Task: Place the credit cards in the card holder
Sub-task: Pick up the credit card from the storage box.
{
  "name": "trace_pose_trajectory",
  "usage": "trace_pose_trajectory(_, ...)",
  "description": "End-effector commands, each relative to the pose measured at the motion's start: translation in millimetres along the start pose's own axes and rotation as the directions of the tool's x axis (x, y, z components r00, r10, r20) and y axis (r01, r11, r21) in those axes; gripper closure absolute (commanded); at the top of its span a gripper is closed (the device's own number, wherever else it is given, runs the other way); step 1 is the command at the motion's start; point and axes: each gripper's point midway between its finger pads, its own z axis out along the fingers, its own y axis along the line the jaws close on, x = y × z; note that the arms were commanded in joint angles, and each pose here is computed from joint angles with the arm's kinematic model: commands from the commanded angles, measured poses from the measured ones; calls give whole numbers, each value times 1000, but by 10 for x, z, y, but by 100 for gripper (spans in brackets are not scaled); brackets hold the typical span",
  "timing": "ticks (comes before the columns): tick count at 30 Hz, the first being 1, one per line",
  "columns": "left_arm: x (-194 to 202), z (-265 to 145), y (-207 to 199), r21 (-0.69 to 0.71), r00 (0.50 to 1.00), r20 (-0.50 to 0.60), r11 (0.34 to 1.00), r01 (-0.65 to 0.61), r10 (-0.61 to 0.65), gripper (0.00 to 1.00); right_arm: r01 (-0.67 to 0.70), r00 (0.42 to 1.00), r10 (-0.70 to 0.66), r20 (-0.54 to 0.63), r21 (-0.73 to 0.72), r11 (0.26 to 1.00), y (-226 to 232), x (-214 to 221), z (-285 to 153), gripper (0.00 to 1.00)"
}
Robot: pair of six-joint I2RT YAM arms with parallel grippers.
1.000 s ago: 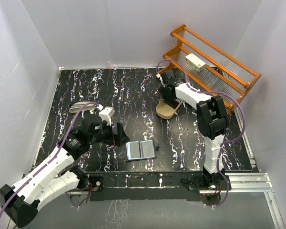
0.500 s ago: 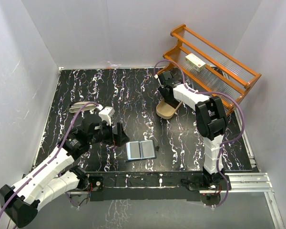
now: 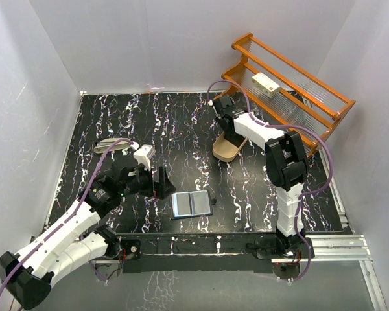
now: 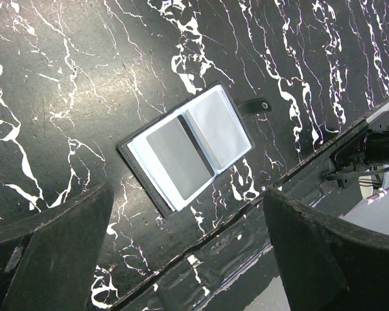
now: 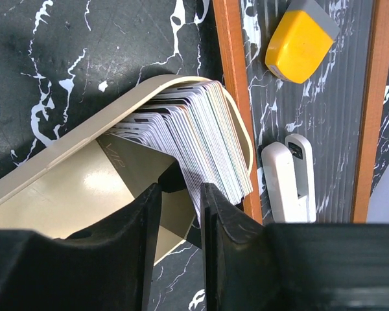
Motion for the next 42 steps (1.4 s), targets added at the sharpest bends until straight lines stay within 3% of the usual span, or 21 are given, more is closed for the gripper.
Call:
trace_pose_trajectory(1, -132, -98, -46, 4, 999, 45, 1000, -8, 7, 1, -36, 998, 30, 57, 118, 992, -391, -232, -144, 75)
trace_pose_trajectory(8, -141, -101, 23, -36, 999, 54, 999, 10, -8, 1, -37, 998, 33, 52, 83, 996, -247, -270, -274, 86)
trace_pose_trajectory(11, -134, -94, 59, -59, 999, 49, 998, 21, -18, 1, -37, 998, 35, 50, 40, 999, -113, -260, -407, 100)
trace_pose_trajectory(20, -100, -83, 94, -68, 997, 58, 997, 47, -43, 3, -70, 997, 71, 9, -89, 994, 250, -99, -777, 100)
trace_pose_trajectory(31, -59, -42, -83, 20, 987, 39, 988, 156, -157, 10, -102, 985, 129, 117, -209, 972, 543, -84, -1507, 100)
trace_pose_trajectory(37, -45, 24, -435, 205, 959, -23, 937, 282, -284, 15, -187, 957, 258, 135, -397, 899, 891, -63, -1933, 100)
trace_pose_trajectory(42, -132, 16, -616, 292, 932, -43, 888, 355, -359, 22, -195, 922, 363, 137, -646, 738, 1281, -27, -2371, 100)
